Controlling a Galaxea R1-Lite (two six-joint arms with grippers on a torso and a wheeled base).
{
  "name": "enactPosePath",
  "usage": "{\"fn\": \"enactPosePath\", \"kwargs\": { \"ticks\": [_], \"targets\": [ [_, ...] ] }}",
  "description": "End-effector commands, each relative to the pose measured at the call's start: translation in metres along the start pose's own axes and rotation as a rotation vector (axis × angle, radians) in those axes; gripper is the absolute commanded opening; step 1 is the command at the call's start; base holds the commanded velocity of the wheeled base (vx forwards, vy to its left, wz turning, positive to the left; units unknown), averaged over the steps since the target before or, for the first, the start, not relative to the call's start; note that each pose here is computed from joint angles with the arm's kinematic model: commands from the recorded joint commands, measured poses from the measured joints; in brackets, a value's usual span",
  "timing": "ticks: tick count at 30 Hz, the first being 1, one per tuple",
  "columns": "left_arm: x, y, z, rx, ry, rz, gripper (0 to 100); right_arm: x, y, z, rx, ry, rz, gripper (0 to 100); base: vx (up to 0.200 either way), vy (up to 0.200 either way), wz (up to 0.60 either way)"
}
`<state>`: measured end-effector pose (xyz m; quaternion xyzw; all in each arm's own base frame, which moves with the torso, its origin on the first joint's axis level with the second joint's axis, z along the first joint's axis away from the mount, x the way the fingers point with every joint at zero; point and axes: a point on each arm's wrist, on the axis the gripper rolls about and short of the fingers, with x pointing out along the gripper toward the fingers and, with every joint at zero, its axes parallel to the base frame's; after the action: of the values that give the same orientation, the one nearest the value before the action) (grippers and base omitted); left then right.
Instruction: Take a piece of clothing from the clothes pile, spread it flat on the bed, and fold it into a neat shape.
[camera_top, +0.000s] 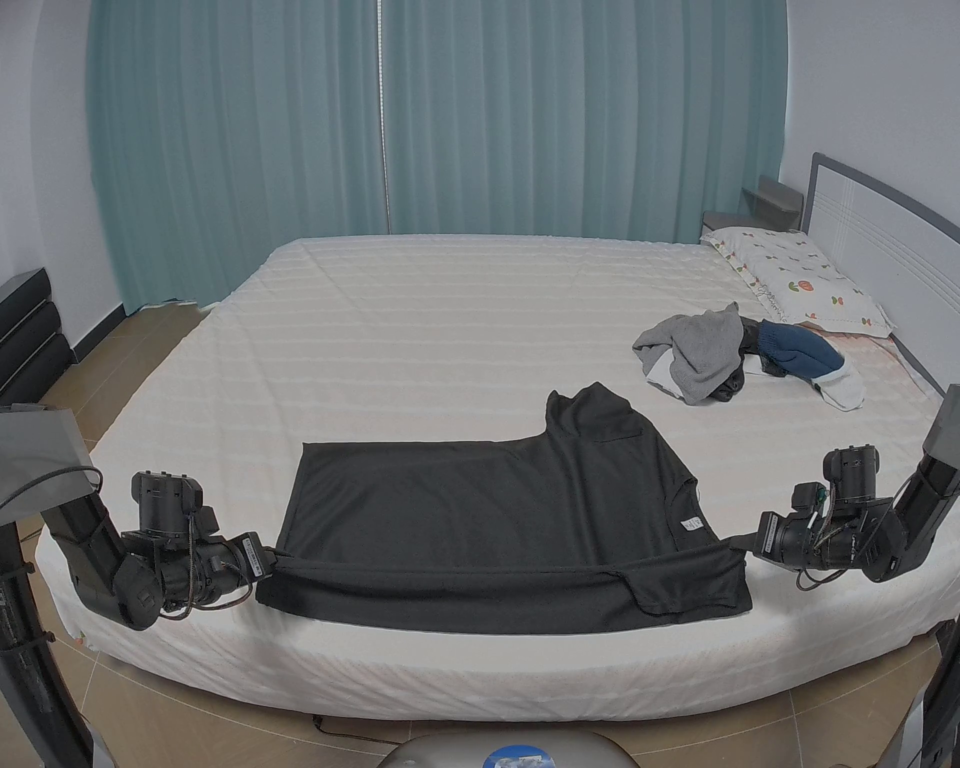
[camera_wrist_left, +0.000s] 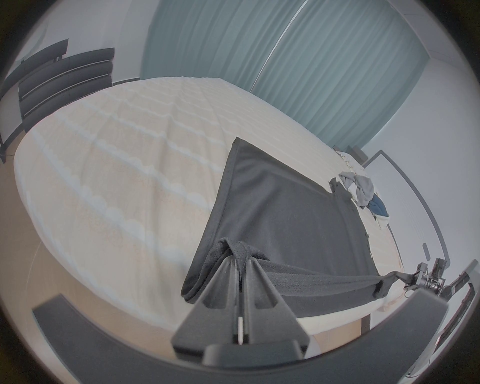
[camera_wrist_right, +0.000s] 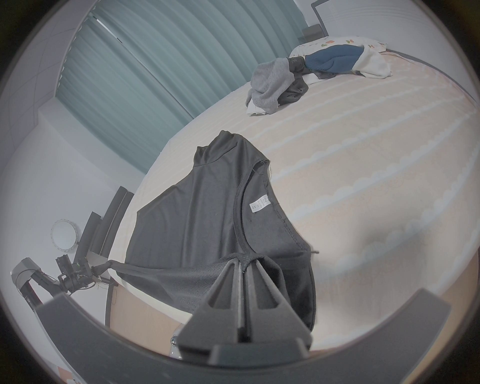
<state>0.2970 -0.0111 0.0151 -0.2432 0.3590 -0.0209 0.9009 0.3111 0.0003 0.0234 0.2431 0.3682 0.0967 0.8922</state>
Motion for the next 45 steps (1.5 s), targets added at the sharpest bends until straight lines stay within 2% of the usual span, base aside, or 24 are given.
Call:
{"fn": "enactPosePath", "kwargs": {
  "ticks": [1,6,7,9,10,12,16,22,25,26,33,37,45],
  "targets": [
    [0.012,0.002,0.001,-0.02,0.006,0.003,0,0.016,-0.006,0.001,0.03,0.013,-0.004,0,0.0,0.0,0.0],
    [0.018,0.002,0.002,-0.04,0.008,0.0,0,0.024,-0.009,0.003,0.04,0.015,-0.005,0,0.0,0.0,0.0],
    [0.019,0.001,0.002,-0.042,0.011,-0.002,100,0.026,-0.009,0.002,0.039,0.019,-0.003,0,0.0,0.0,0.0],
    [0.023,0.001,-0.001,-0.042,0.02,-0.002,100,0.029,-0.01,0.001,0.041,0.024,-0.003,0,0.0,0.0,0.0],
    [0.023,0.001,-0.001,-0.042,0.02,-0.002,100,0.029,-0.01,0.001,0.041,0.024,-0.002,100,0.0,0.0,0.0],
    [0.026,0.002,0.0,-0.053,0.019,-0.002,100,0.032,-0.01,0.002,0.042,0.021,0.001,100,0.0,0.0,0.0],
    [0.028,-0.001,0.006,-0.12,-0.002,-0.013,100,0.03,-0.006,0.007,0.1,0.004,0.009,100,0.0,0.0,0.0],
    [0.023,0.002,0.02,-0.267,-0.05,-0.029,100,-0.004,0.011,0.011,0.195,-0.042,0.038,100,0.0,0.0,0.0],
    [0.021,0.003,0.022,-0.281,-0.053,-0.031,100,-0.008,0.013,0.01,0.207,-0.04,0.037,100,0.0,0.0,0.0],
    [0.017,0.009,0.026,-0.343,-0.033,-0.071,100,-0.024,0.028,-0.007,0.271,-0.001,0.054,100,0.0,0.0,0.0],
    [0.006,0.022,0.031,-0.483,0.044,-0.187,100,-0.031,0.046,-0.045,0.451,0.077,-0.009,100,0.0,0.0,0.0],
    [0.003,0.028,0.027,-0.502,0.066,-0.193,100,-0.023,0.056,-0.06,0.497,0.111,-0.046,100,0.0,0.0,0.0],
    [0.004,0.028,0.026,-0.501,0.068,-0.191,100,0.008,0.058,-0.059,0.59,0.085,-0.102,100,0.0,0.0,0.0]
  ]
}}
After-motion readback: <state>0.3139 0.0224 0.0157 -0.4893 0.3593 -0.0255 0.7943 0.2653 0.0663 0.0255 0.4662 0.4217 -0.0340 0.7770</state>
